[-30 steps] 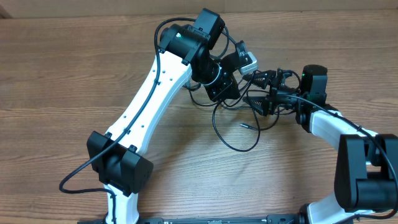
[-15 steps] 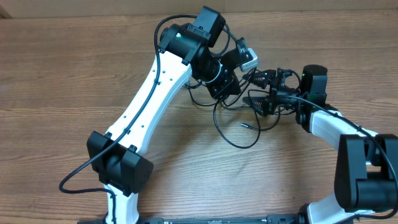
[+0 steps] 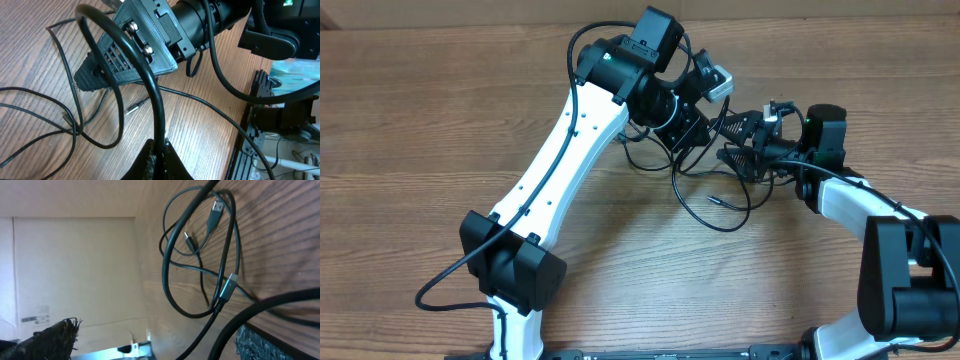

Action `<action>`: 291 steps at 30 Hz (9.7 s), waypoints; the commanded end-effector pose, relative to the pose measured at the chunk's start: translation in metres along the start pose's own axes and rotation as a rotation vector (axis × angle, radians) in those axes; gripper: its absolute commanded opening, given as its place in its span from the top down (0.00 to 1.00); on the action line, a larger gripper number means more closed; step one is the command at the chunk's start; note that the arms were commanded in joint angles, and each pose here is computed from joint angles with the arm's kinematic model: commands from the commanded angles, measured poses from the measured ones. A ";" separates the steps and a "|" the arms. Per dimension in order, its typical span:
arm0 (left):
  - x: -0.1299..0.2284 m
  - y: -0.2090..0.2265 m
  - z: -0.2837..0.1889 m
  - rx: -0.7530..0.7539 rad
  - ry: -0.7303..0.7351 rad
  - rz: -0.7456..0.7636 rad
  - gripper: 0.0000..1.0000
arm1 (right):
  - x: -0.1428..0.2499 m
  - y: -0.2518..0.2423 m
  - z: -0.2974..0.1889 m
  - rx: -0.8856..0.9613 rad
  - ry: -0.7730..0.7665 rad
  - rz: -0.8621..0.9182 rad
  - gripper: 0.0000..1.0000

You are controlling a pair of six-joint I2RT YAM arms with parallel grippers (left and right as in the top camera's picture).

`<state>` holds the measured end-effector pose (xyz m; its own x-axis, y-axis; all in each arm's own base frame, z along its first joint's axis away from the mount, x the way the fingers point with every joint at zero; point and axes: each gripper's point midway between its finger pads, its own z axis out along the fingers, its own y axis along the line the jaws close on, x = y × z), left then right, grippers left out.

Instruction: Untangle cables

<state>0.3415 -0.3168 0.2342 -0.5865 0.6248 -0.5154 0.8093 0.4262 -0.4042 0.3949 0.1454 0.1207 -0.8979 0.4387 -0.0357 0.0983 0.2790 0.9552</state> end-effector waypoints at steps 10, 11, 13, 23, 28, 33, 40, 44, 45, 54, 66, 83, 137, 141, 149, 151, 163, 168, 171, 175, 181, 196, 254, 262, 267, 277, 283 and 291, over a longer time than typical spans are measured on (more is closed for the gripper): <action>0.004 0.028 -0.007 -0.155 0.020 -0.123 0.96 | -0.009 -0.004 0.000 0.029 -0.048 -0.108 0.00; 0.004 0.029 -0.007 -0.162 0.021 -0.129 0.96 | -0.009 -0.004 0.000 0.029 -0.048 -0.108 0.00; 0.004 0.029 -0.007 -0.162 0.020 -0.129 0.96 | -0.009 -0.004 0.000 0.029 -0.048 -0.101 0.00; -0.006 0.038 -0.008 -0.202 -0.029 -0.226 0.96 | -0.007 -0.003 0.001 0.021 -0.038 -0.103 0.00; -0.017 0.046 -0.007 -0.223 -0.078 -0.294 0.96 | -0.003 0.000 0.001 0.004 -0.015 -0.105 0.00; -0.020 0.049 -0.004 -0.222 -0.102 -0.349 0.96 | -0.004 0.003 0.001 -0.006 -0.016 -0.119 0.00; -0.025 0.013 0.003 -0.037 -0.091 -0.248 0.96 | -0.013 0.005 0.001 0.000 -0.064 -0.121 0.00; -0.018 0.002 0.007 -0.002 -0.058 -0.162 0.96 | -0.019 0.011 0.000 -0.015 -0.085 -0.139 0.00; -0.016 0.001 0.007 -0.001 -0.049 -0.154 0.96 | -0.020 0.014 0.000 -0.023 -0.091 -0.155 0.00; -0.011 -0.025 0.005 0.142 -0.036 -0.090 0.96 | -0.044 0.021 -0.004 0.009 -0.218 -0.412 0.00; -0.013 -0.035 0.002 0.211 -0.053 -0.067 0.96 | -0.047 0.029 -0.005 -0.007 -0.235 -0.497 0.56; -0.001 0.006 0.005 -0.023 0.005 -0.120 0.18 | -0.061 0.037 -0.032 -0.012 -0.290 -0.501 0.96; 0.001 0.020 0.004 -0.105 0.015 -0.113 0.00 | -0.187 -0.027 -0.497 1.392 -1.342 -0.349 0.96; 0.001 0.020 0.004 -0.105 0.015 -0.113 0.01 | -0.202 -0.063 -0.507 1.416 -1.337 -0.335 0.96; -0.003 0.021 0.004 -0.108 0.002 -0.104 0.00 | -0.210 -0.145 -0.498 1.445 -1.236 -0.239 0.96; -0.003 0.021 0.004 -0.109 0.000 -0.103 0.00 | -0.210 -0.160 -0.494 1.451 -1.208 -0.218 0.89; -0.003 0.021 0.004 -0.108 0.000 -0.104 0.00 | -0.195 -0.152 -0.505 1.520 -1.210 -0.164 0.28; -0.003 0.021 0.004 -0.108 -0.001 -0.104 0.01 | -0.184 -0.136 -0.504 1.520 -1.183 -0.152 0.13; -0.005 0.021 0.004 -0.109 -0.006 -0.100 0.00 | -0.167 -0.143 -0.487 1.503 -1.070 -0.103 0.04; -0.011 0.023 0.004 -0.115 -0.031 -0.084 0.00 | -0.140 -0.163 -0.462 1.453 -0.923 0.014 0.00; -0.013 0.024 0.003 -0.118 -0.038 -0.077 0.01 | -0.114 -0.154 -0.443 1.362 -0.883 0.137 0.00; -0.036 0.045 -0.051 -0.306 -0.137 -0.110 0.00 | -0.084 0.040 -0.458 1.151 -1.207 -0.244 0.00; 0.071 0.198 0.062 -0.647 -0.473 -1.030 0.95 | -0.025 0.037 -0.221 0.712 -0.408 -0.296 0.00; 0.004 0.167 0.005 -0.609 -0.494 -0.848 0.96 | -0.017 0.034 -0.218 0.709 -0.378 -0.271 0.00; -0.011 0.134 -0.044 -0.615 -0.470 -0.845 0.96 | -0.017 0.033 -0.218 0.709 -0.378 -0.270 0.00; 0.020 0.135 -0.042 -0.690 -0.345 -0.893 0.01 | -0.017 0.028 -0.217 0.714 -0.363 -0.251 0.00; 0.036 0.161 -0.012 -0.737 -0.275 -0.918 0.29 | -0.016 0.021 -0.215 0.719 -0.347 -0.232 0.00; 0.079 0.207 0.049 -0.776 -0.176 -1.104 0.35 | -0.018 0.010 -0.211 0.728 -0.318 -0.197 0.00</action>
<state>0.4573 -0.2204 0.0993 -0.8967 -0.2744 -0.3472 -0.2175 0.9566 -0.1941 0.3181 -0.0417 0.1936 -0.7691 0.5157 -0.3776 0.3073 0.8164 0.4890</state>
